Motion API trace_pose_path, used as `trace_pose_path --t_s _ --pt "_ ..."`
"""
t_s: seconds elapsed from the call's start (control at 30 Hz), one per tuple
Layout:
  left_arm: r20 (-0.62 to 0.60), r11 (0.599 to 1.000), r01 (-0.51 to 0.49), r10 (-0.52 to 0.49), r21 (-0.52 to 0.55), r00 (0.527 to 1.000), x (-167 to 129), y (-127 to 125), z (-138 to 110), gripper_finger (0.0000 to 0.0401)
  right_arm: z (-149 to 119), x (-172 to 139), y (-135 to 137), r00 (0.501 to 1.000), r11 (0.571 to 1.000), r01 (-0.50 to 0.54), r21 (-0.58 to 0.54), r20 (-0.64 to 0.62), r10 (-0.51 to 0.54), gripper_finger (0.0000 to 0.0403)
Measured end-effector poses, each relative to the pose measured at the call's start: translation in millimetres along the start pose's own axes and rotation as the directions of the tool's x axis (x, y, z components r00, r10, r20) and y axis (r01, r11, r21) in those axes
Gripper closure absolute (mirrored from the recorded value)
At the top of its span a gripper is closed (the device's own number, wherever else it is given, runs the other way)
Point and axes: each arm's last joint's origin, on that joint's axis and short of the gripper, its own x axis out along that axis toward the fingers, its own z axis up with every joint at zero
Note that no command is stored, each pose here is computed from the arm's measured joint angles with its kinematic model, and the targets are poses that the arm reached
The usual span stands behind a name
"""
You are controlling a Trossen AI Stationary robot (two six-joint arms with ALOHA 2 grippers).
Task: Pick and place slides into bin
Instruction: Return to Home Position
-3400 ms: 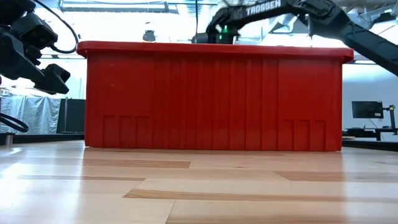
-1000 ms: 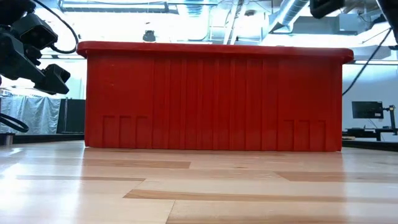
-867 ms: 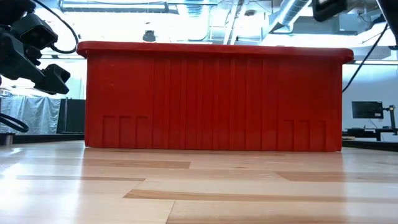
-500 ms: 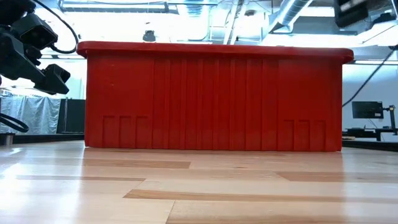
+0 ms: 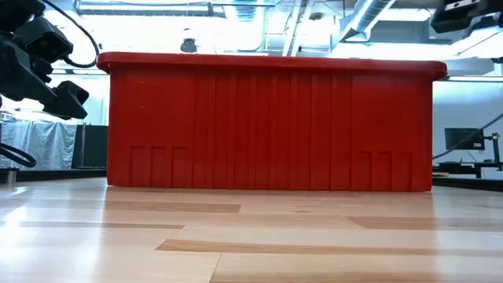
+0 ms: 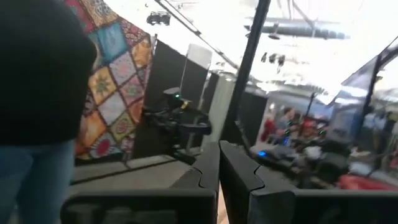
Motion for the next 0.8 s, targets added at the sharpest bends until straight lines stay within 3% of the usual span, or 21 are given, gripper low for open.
trace_pose_path --t_s 0.1,0.47,0.63,0.8 --pt "0.000 1.000 0.000 0.000 0.000 1.000 0 0 0 0.0142 3 -8 0 1.000 1.000 0.001 -0.008 0.005 0.000 0.0403" --pt "0.000 1.000 0.000 0.000 0.000 1.000 0 0 0 0.0142 -7 -23 4 0.992 0.978 0.018 0.209 -0.123 0.008 0.0403" --pt "0.000 1.000 0.000 0.000 0.000 1.000 0 0 0 0.0142 -18 -24 4 0.967 0.915 0.141 0.378 -0.249 -0.046 0.0403" --pt "0.000 1.000 0.000 0.000 0.000 1.000 0 0 0 0.0142 -18 -25 5 0.966 0.900 0.148 0.409 -0.257 -0.042 0.0403"
